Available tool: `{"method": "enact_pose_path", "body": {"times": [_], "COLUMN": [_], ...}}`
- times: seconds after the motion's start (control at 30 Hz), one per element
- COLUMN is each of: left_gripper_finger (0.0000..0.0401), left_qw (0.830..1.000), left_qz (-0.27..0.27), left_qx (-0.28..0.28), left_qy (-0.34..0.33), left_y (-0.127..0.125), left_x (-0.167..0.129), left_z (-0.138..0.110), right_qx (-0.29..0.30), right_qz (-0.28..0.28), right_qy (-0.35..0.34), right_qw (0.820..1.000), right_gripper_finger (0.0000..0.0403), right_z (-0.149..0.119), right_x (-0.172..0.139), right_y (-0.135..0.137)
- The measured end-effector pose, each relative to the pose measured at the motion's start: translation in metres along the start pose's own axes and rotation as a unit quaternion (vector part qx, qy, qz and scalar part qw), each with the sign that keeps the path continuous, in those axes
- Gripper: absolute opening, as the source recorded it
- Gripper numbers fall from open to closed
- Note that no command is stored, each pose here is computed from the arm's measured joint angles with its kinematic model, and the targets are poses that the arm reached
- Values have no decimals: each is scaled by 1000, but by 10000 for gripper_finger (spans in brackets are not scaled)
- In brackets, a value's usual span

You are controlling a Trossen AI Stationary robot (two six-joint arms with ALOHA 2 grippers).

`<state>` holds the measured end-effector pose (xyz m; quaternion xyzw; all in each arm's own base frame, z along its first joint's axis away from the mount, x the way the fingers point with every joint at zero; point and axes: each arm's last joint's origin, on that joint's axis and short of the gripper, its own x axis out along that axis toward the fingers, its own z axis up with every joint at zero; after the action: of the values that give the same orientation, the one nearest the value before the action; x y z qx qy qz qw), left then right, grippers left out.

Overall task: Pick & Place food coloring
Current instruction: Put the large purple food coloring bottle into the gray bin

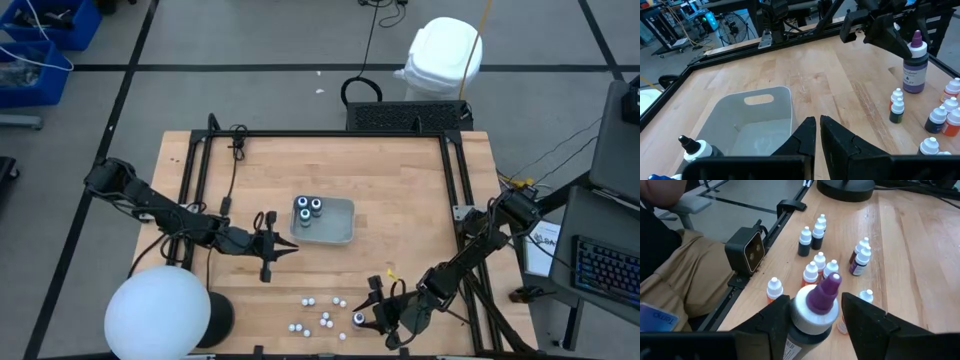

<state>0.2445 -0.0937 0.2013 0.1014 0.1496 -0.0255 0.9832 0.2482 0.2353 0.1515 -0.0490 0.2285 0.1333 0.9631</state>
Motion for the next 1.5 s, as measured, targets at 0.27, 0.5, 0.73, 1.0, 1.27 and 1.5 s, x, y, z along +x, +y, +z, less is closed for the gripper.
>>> {"method": "enact_pose_path", "body": {"times": [0.27,0.5,0.73,1.0,1.27,1.5], "left_gripper_finger": [35,35,35,35,35,35], "left_qw": [1000,1000,999,999,999,999], "left_qz": [1,1,5,7,16,32], "left_qx": [20,18,9,15,25,34], "left_qy": [0,-1,-35,-48,-32,-8], "left_y": [0,0,1,1,3,4], "left_x": [0,0,0,0,0,1], "left_z": [0,0,7,10,7,2], "right_qx": [-3,-27,-58,-122,-123,-94], "right_qz": [-1,-2,-48,-78,-138,-162], "right_qy": [5,5,-41,-90,-91,-76], "right_qw": [1000,1000,996,985,979,979], "right_gripper_finger": [116,113,113,115,116,114], "right_z": [-1,2,40,78,90,88], "right_x": [0,-4,-32,-58,-52,-42], "right_y": [0,-1,-18,-56,-114,-163]}}
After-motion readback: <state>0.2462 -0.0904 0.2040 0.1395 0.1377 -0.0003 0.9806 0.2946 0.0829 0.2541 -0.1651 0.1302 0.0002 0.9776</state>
